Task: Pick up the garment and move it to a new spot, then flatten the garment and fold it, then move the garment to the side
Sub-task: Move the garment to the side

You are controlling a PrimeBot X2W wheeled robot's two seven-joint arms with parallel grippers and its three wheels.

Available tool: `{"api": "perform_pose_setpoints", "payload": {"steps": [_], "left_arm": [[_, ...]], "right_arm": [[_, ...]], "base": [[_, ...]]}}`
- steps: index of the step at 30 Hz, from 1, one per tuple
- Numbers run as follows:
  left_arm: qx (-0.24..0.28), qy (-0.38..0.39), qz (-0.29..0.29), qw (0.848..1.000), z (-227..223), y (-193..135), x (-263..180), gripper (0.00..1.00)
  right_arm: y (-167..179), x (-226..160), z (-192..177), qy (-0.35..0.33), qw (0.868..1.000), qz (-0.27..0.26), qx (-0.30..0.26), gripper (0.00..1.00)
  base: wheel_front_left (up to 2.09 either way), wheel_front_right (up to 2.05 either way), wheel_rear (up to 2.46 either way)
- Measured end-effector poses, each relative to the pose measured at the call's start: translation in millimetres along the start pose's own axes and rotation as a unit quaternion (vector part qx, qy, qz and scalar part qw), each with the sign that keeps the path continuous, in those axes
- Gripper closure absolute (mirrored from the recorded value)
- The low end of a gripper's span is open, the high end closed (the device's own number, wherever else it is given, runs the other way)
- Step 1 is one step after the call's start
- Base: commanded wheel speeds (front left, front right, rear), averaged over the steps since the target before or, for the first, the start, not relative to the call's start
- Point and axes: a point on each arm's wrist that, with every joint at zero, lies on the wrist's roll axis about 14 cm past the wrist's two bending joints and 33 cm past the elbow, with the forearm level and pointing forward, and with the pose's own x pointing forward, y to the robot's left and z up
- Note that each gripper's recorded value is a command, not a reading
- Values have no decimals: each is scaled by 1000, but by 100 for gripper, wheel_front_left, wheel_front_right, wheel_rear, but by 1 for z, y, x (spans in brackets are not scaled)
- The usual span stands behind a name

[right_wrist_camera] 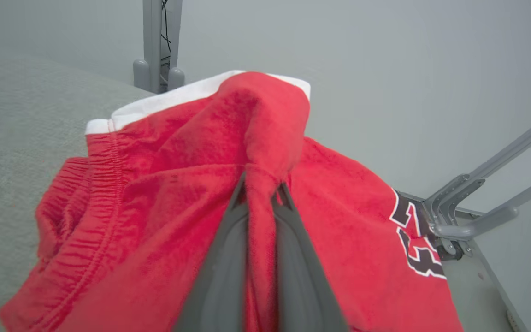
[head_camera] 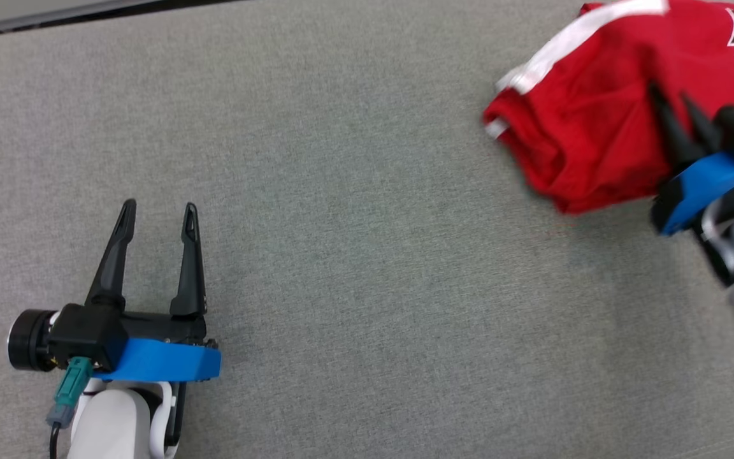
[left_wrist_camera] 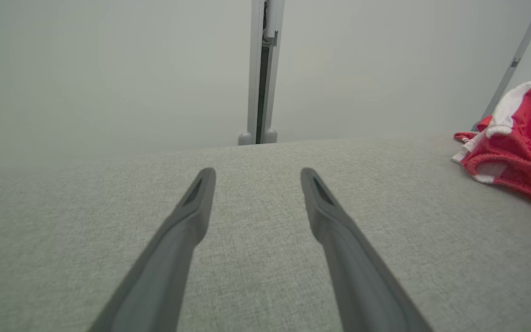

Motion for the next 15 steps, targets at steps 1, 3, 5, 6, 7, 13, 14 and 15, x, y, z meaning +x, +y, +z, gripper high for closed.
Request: {"api": "perform_pose_setpoints", "payload": {"steps": [1, 3, 5, 6, 7, 13, 14, 15], "left_arm": [[0, 0, 0, 1000, -2, 1, 2, 0], [-1, 2, -1, 1000, -5, 2, 4, 0], [0, 5, -1, 1000, -10, 3, 7, 0], [-1, 5, -2, 1000, -11, 3, 8, 0], [-1, 5, -1, 1000, -12, 5, 10, 0], [4, 9, -1, 1000, -23, 12, 18, 0], [6, 9, -1, 1000, -24, 13, 19, 0], [7, 10, -1, 1000, -25, 13, 20, 0]], "right_arm": [[-8, 3, 2, 2, 1000, -4, -12, 100], [-27, 9, 5, 8, 999, -14, -32, 100], [-46, 13, 5, 20, 998, -24, -58, 100], [-58, 14, 6, 25, 996, -30, -74, 100], [-68, 15, 7, 29, 995, -35, -90, 100], [-122, 20, 12, 54, 987, -78, -133, 100], [-129, 20, 11, 59, 986, -84, -134, 100], [-135, 20, 10, 65, 984, -90, -138, 100]], "base": [[0, 0, 0], [0, 0, 0], [0, 0, 0], [0, 0, 0], [0, 0, 0], [0, 0, 0], [0, 0, 0], [0, 0, 0]]}}
